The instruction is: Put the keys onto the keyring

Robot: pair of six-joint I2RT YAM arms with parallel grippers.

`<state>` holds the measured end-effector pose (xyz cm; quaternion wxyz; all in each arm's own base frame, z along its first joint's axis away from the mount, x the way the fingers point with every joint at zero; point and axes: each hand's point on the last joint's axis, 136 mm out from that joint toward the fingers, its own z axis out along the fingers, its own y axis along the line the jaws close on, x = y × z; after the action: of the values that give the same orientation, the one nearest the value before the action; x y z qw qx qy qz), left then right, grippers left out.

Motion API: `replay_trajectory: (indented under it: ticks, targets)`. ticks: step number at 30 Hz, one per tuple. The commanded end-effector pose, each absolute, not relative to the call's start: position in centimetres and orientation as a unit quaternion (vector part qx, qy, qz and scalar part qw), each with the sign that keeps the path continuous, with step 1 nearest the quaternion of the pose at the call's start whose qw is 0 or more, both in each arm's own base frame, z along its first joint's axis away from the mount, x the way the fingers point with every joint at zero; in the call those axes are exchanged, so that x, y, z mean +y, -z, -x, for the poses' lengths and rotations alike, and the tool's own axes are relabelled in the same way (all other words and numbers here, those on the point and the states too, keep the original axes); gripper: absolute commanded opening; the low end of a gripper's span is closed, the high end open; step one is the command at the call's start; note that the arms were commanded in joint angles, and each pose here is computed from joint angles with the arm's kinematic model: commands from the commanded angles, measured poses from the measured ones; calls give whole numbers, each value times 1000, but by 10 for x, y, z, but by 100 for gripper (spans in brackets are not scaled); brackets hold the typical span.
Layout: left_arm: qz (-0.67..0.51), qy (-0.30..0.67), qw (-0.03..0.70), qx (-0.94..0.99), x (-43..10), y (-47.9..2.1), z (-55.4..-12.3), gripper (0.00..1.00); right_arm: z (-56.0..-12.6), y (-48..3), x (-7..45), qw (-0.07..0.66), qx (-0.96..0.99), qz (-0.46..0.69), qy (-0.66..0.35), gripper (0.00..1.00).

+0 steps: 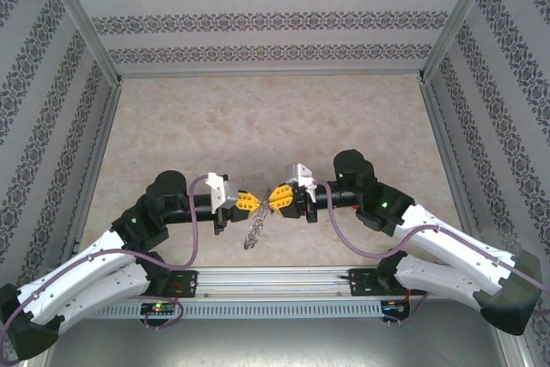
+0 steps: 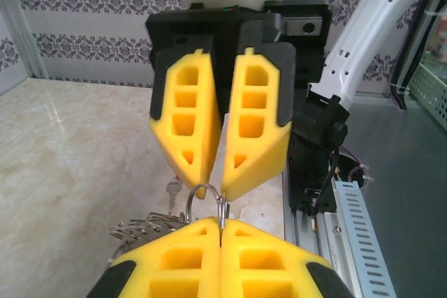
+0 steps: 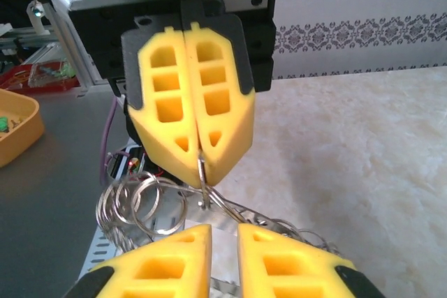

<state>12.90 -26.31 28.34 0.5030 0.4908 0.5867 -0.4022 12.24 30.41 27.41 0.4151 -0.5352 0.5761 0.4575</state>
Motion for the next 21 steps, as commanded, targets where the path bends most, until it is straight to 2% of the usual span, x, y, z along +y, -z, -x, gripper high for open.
replay_trajectory:
  ticks: [1, 8, 21]
  targets:
    - [-517, 376, 528, 559, -264, -302, -125, 0, -118, -278, 309, 422, 556, 545, -464, 17]
    - [-507, 381, 541, 551, -264, -306, -126, 0, -119, -268, 309, 413, 566, 542, -464, 15]
    - [-477, 432, 555, 527, -271, -315, -125, 0, -107, -285, 309, 434, 538, 532, -489, 12]
